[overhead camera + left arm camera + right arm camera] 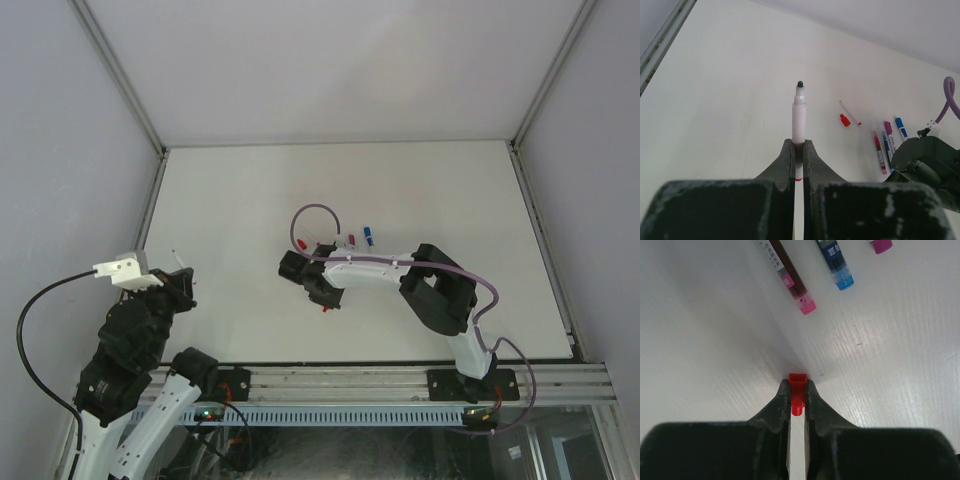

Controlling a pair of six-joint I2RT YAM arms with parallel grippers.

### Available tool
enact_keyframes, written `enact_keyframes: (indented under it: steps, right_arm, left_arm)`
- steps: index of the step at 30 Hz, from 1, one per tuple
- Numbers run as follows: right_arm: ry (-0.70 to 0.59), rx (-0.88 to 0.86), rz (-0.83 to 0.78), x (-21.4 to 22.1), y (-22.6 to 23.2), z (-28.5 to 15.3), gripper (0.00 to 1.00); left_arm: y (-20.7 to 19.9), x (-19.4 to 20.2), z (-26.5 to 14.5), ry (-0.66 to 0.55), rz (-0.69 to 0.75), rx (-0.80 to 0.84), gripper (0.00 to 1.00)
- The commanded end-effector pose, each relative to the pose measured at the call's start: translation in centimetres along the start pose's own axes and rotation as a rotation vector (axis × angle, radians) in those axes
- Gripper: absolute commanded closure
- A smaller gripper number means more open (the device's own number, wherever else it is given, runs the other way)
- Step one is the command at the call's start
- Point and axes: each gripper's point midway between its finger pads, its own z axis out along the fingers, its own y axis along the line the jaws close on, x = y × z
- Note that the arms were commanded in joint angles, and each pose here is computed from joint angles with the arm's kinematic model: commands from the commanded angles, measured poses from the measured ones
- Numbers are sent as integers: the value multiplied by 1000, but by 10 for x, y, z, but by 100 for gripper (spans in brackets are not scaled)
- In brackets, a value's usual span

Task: Insert the pens into the pen caps
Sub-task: Pick up the pen cap from the center of the board.

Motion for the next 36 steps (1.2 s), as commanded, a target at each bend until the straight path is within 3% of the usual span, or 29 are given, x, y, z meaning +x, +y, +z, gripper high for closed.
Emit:
enact_keyframes:
  steps: [1, 8, 18, 23, 27, 36]
  right_arm:
    - [17, -7, 2, 2, -1, 4, 100]
    - [-67, -102, -16, -21, 4, -21, 100]
    - [-271, -548, -326, -45, 45, -98, 100]
    - [-341, -725, -480, -40, 44, -119, 100]
    - [-383, -816, -485, -48, 32, -133, 100]
    - [-344, -973, -437, -69, 20, -148, 100]
  left_arm:
    - [-8, -15, 0, -36, -5, 26, 100]
    - [-13, -11, 3, -26, 7, 53, 98]
    - [-24, -3, 10, 25, 43, 94, 100]
    - [-24, 0, 15, 48, 58, 83, 100]
    - [-26, 4, 18, 68, 68, 81, 100]
    - [-34, 12, 28, 122, 87, 98, 100]
